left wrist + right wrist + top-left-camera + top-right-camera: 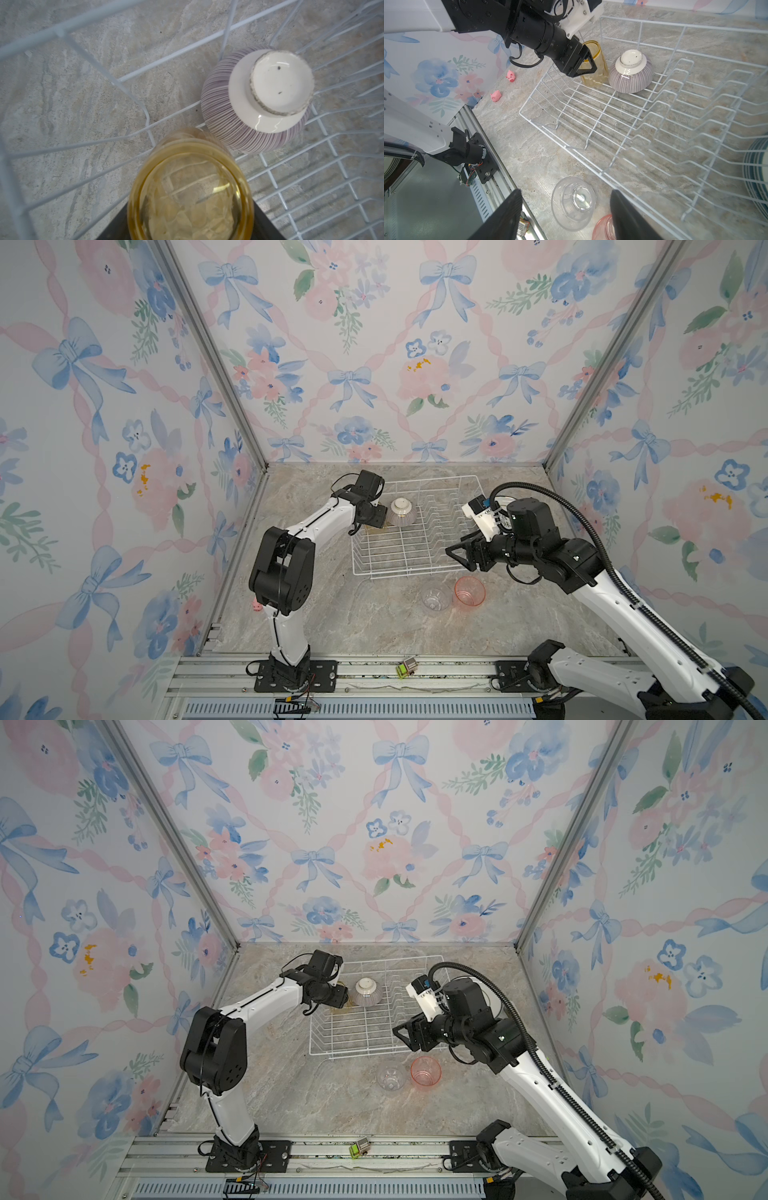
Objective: Unload the mixed dishes from the dish rack
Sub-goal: 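Grasp the yellow ribbed glass in the rack with the left gripper, then lift the yellow glass with the left gripper while the right gripper approaches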
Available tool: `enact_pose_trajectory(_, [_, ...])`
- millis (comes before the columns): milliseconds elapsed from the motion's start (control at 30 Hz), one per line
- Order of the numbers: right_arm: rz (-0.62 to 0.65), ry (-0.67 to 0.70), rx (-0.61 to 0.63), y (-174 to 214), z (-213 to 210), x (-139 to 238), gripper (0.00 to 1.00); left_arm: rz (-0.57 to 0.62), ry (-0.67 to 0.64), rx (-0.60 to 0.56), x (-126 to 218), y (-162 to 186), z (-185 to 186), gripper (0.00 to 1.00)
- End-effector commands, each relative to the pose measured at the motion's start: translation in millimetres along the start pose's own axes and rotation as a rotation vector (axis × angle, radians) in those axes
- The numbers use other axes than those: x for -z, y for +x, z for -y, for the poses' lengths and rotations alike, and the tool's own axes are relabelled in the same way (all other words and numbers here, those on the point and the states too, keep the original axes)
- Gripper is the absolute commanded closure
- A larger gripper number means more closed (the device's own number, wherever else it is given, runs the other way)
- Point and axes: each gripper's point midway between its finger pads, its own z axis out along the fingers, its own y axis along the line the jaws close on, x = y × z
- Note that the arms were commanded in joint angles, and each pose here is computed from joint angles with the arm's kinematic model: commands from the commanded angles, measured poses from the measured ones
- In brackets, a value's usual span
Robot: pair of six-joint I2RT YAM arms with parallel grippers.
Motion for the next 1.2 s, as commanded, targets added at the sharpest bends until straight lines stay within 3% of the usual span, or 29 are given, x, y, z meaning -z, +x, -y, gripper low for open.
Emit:
enact_pose_trajectory(0, [0.004, -0.013, -0.026, 0.0, 2.5, -5.4, 0.31, -0.005, 0.01, -0.021, 5.7, -0.6, -1.1, 0.6])
enact_pose_trajectory(167, [-0.011, -0.047, -0.046, 2.4, 0.2, -14.0, 0.31, 0.027, 0.027, -0.023, 18.6, -7.7, 2.6, 0.63])
enact_pose_trajectory(533, [0.02, -0.255, -0.148, -8.3, -17.8, -40.9, 0.31, 0.137, 0.132, -0.011, 62.1, -34.0, 15.1, 0.63])
enact_pose_trajectory(700, [0.054, -0.373, -0.215, -15.3, -21.9, -48.6, 0.31, 0.205, 0.246, -0.002, 88.0, -47.0, 30.7, 0.63])
enact_pose_trajectory(1167, [0.186, -0.472, -0.278, -32.7, -12.4, -48.2, 0.32, 0.474, 0.658, 0.034, 181.5, -72.7, 82.0, 0.63])
